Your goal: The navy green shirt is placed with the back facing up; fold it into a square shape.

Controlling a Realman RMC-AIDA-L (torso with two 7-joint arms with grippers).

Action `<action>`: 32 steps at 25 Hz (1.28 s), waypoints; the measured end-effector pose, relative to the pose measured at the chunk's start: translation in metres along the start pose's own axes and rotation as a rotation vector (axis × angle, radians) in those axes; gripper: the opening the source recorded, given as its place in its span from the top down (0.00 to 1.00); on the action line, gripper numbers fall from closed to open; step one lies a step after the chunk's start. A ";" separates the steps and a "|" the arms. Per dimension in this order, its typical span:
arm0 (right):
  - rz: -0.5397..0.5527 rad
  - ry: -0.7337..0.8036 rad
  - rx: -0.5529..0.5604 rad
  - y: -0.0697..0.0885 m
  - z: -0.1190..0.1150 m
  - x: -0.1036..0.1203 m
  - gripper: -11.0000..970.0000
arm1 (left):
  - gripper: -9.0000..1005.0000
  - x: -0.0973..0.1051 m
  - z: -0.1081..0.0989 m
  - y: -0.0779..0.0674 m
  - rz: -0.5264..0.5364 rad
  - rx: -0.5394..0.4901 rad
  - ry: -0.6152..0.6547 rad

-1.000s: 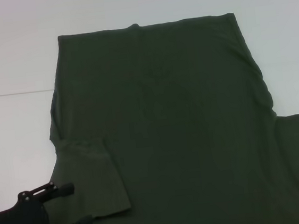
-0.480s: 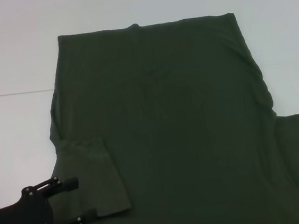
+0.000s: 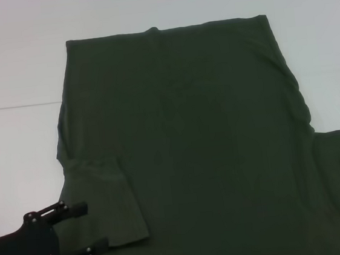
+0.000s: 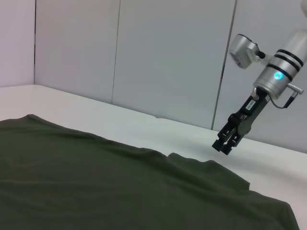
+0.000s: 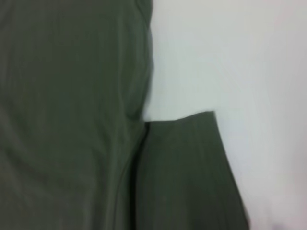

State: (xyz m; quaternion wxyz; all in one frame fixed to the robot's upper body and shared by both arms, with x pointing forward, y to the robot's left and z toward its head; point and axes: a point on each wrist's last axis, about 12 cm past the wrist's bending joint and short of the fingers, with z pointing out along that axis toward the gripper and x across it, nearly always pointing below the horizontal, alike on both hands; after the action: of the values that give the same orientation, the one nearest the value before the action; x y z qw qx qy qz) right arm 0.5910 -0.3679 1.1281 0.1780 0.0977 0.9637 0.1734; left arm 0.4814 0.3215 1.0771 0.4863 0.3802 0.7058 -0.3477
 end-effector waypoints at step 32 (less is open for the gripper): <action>-0.021 -0.008 0.025 0.006 0.034 0.002 0.16 | 0.16 0.003 0.004 -0.001 -0.011 -0.002 0.002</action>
State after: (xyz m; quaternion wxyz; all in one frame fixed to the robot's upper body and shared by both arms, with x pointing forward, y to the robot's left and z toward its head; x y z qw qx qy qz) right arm 0.6023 -0.3518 1.0999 0.1825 0.0904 0.9661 0.1590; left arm 0.4818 0.3180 1.0734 0.4840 0.3761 0.7088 -0.3491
